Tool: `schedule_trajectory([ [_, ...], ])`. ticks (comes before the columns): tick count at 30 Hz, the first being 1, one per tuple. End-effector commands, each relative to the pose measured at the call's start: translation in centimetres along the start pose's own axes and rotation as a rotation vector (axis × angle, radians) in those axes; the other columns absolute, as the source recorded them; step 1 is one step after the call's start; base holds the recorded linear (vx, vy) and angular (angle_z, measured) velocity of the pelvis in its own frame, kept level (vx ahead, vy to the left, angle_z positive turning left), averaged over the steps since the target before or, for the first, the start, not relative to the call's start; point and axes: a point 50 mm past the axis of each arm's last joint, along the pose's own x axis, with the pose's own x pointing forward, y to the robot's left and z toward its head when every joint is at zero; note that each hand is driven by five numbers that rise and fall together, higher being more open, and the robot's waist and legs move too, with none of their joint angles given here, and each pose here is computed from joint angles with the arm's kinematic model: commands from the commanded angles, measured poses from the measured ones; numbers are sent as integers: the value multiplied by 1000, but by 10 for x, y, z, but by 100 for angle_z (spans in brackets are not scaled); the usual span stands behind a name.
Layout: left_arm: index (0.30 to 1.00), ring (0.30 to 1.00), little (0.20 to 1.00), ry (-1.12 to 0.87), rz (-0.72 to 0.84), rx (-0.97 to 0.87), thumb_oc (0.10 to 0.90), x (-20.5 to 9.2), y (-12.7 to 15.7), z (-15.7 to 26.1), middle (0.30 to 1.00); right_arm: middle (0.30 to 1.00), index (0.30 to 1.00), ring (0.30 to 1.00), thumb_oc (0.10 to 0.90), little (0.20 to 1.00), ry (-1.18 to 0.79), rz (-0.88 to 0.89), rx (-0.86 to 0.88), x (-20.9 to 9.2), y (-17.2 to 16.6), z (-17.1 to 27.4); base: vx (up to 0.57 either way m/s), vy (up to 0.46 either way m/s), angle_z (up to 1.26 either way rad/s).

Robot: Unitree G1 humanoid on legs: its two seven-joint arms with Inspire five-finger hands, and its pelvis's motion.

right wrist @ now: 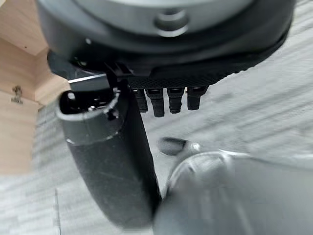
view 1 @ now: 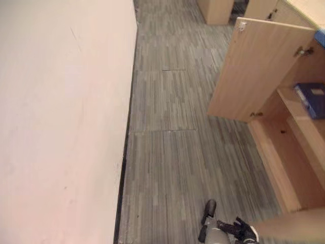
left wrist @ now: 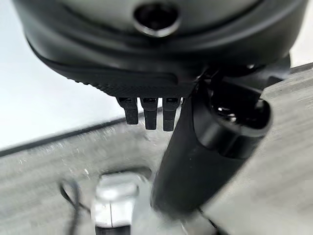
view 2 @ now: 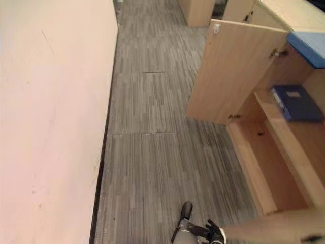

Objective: Put the empty folder in the office cabinet

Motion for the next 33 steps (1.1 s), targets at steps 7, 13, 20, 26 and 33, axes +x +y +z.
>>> schedule_trajectory([
  [7,900,900,900,-96,-59,82,800,-7,6,-1,900,900,900,900,800,900,15,-38,50,-7,-21,-17,449,-149,67],
  [13,900,900,900,-123,-61,80,800,-7,6,6,900,900,900,900,800,900,-9,-22,43,-4,-18,-7,389,-206,16],
  [20,900,900,900,-171,-75,44,800,-6,-2,17,900,900,900,900,800,900,-103,-15,52,4,-13,24,361,-144,-27],
  [26,900,900,900,-125,-68,43,800,-7,-15,6,900,900,900,900,800,900,-209,31,12,3,10,48,435,120,-87],
  [33,900,900,900,-220,184,62,800,4,105,92,900,900,900,900,800,900,-158,154,-24,1,21,40,362,359,-152],
])
